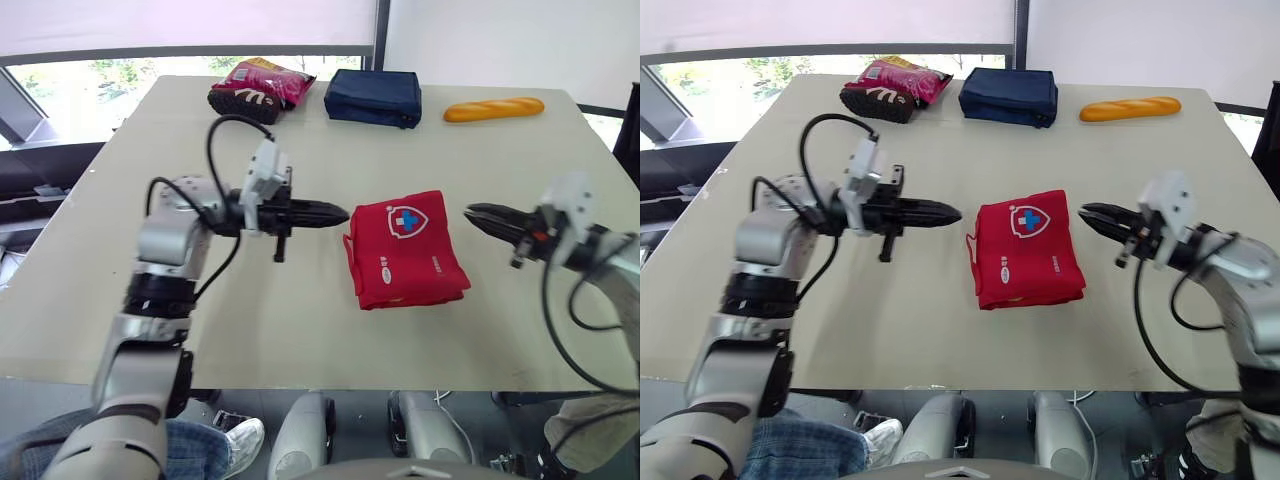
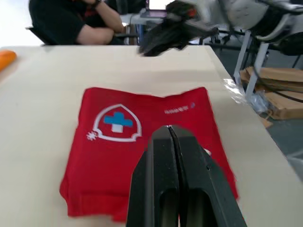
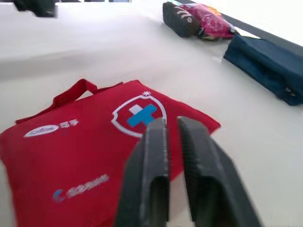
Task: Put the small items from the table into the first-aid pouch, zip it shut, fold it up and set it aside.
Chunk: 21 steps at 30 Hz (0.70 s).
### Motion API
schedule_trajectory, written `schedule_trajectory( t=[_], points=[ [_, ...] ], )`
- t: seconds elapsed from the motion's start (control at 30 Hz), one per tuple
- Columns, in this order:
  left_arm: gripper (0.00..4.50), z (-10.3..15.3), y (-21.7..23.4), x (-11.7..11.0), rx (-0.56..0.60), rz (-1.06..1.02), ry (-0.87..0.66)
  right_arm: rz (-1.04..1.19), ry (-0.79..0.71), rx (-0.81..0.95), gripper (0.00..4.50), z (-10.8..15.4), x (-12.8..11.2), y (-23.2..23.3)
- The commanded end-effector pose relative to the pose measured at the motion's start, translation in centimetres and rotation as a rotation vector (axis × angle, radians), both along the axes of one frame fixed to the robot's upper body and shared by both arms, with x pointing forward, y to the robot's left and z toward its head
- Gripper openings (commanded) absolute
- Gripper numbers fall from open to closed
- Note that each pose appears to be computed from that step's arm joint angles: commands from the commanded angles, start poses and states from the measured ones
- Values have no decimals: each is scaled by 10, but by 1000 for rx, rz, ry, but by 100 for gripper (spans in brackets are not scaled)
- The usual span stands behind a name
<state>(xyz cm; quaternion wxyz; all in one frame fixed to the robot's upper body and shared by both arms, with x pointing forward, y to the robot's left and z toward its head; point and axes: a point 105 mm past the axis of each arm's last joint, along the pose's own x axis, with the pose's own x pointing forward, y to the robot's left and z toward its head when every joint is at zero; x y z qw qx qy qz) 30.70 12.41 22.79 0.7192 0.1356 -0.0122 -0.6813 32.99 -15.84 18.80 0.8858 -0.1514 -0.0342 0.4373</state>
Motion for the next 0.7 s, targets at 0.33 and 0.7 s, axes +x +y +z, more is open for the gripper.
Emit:
schedule_trajectory(
  t=[0.33,0.7],
  points=[
    [0,30,3,-27,-21,54,-55,9,127,-239,4,-85,37,13],
    [0,31,1,-28,-15,51,-50,-21,216,165,89,-22,27,-7]
  ],
)
